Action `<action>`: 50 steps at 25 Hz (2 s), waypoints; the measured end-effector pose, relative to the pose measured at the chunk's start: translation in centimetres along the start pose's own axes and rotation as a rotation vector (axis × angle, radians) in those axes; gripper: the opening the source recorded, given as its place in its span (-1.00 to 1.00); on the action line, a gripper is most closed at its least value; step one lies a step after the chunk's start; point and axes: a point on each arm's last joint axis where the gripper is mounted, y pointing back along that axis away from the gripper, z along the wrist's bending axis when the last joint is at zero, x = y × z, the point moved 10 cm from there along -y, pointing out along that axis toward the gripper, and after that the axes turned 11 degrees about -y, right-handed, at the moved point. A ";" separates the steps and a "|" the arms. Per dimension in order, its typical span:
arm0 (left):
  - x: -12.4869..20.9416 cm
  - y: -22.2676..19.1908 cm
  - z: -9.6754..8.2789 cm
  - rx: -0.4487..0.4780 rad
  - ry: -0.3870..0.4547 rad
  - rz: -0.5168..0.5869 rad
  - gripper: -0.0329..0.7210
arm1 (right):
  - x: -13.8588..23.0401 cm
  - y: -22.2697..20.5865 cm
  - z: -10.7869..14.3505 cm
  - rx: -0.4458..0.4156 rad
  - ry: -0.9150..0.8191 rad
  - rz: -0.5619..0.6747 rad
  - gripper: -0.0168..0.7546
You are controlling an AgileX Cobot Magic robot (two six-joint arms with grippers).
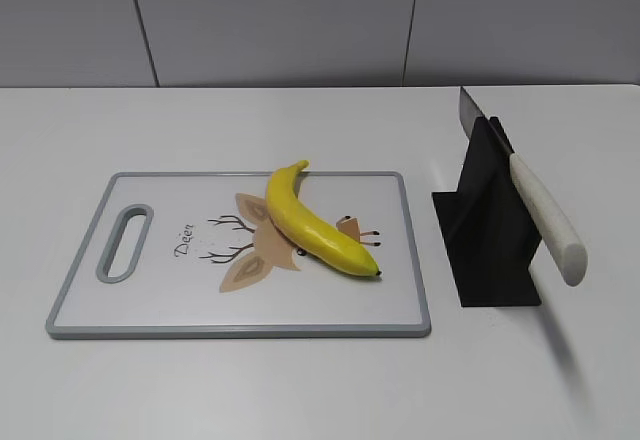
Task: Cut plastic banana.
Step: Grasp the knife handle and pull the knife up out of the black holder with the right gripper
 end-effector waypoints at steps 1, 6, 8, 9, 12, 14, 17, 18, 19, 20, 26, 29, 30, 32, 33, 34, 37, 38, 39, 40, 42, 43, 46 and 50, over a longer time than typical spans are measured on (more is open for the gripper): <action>0.0 0.0 0.0 0.000 0.000 0.000 0.60 | 0.0 0.0 0.0 0.000 0.000 0.000 0.57; 0.0 0.0 0.0 0.000 0.000 0.000 0.60 | 0.0 0.0 0.0 0.000 0.000 0.000 0.57; 0.0 0.0 0.0 0.000 0.000 0.000 0.60 | 0.0 0.0 0.0 0.000 0.000 0.000 0.57; 0.0 0.0 0.0 0.000 0.000 0.000 0.60 | 0.0 0.0 0.0 0.000 0.000 0.000 0.57; 0.0 0.0 0.0 0.000 0.000 0.000 0.60 | 0.0 0.0 0.0 0.000 0.000 0.000 0.57; 0.0 0.0 0.0 0.000 0.000 0.000 0.60 | 0.0 0.0 0.0 0.000 0.000 0.000 0.57; 0.0 0.0 0.0 0.000 0.000 0.000 0.60 | 0.0 0.0 0.0 0.000 0.000 0.000 0.57; 0.0 0.0 0.0 0.000 0.000 0.000 0.60 | 0.0 0.0 0.0 0.000 0.000 0.000 0.57; 0.0 0.0 0.0 0.000 0.000 0.000 0.60 | 0.0 0.0 0.0 0.000 0.000 0.000 0.57; 0.0 0.0 0.0 0.000 0.000 0.000 0.60 | 0.0 0.0 0.0 0.000 0.000 0.000 0.57; 0.0 0.0 0.0 0.000 0.000 0.000 0.58 | 0.0 0.0 0.0 0.000 0.000 0.000 0.57; 0.0 0.0 0.0 0.000 0.000 0.000 0.56 | 0.0 0.0 0.0 0.000 0.000 0.000 0.57; 0.0 0.0 0.0 0.000 0.000 0.000 0.56 | 0.0 0.0 0.0 0.000 0.000 0.000 0.57; 0.0 0.0 0.0 0.000 0.000 0.000 0.56 | 0.0 0.0 0.0 0.000 0.000 0.000 0.57; 0.0 0.0 0.0 0.000 0.000 0.000 0.56 | 0.0 0.0 0.0 0.000 0.000 0.000 0.57; 0.0 0.0 0.0 0.000 0.000 0.000 0.56 | 0.0 0.0 0.0 0.000 0.000 0.000 0.57; 0.0 0.0 0.0 0.000 0.000 0.000 0.56 | 0.0 0.0 0.0 -0.001 0.000 0.000 0.57; 0.0 0.0 0.0 0.000 0.000 0.000 0.56 | 0.0 0.0 0.0 -0.002 -0.003 0.000 0.57; 0.0 0.0 0.0 0.000 0.000 0.000 0.56 | 0.0 0.0 0.1 -0.008 -0.008 0.001 0.57; 0.0 0.0 0.0 0.000 0.000 0.000 0.56 | 0.0 0.0 0.3 -0.014 -0.014 0.002 0.57; 0.0 0.0 0.0 0.000 0.000 0.000 0.56 | 0.0 0.0 0.4 -0.019 -0.018 0.003 0.57; 0.0 0.0 0.0 0.000 0.000 0.000 0.56 | 0.0 0.0 0.4 -0.019 -0.018 0.004 0.57; 0.0 0.0 0.0 0.000 0.000 0.000 0.56 | -0.2 -0.1 0.5 -0.018 -0.021 0.027 0.57; 0.0 0.0 0.0 0.000 0.000 0.000 0.56 | -1.8 -0.2 0.7 -0.011 -0.025 0.070 0.57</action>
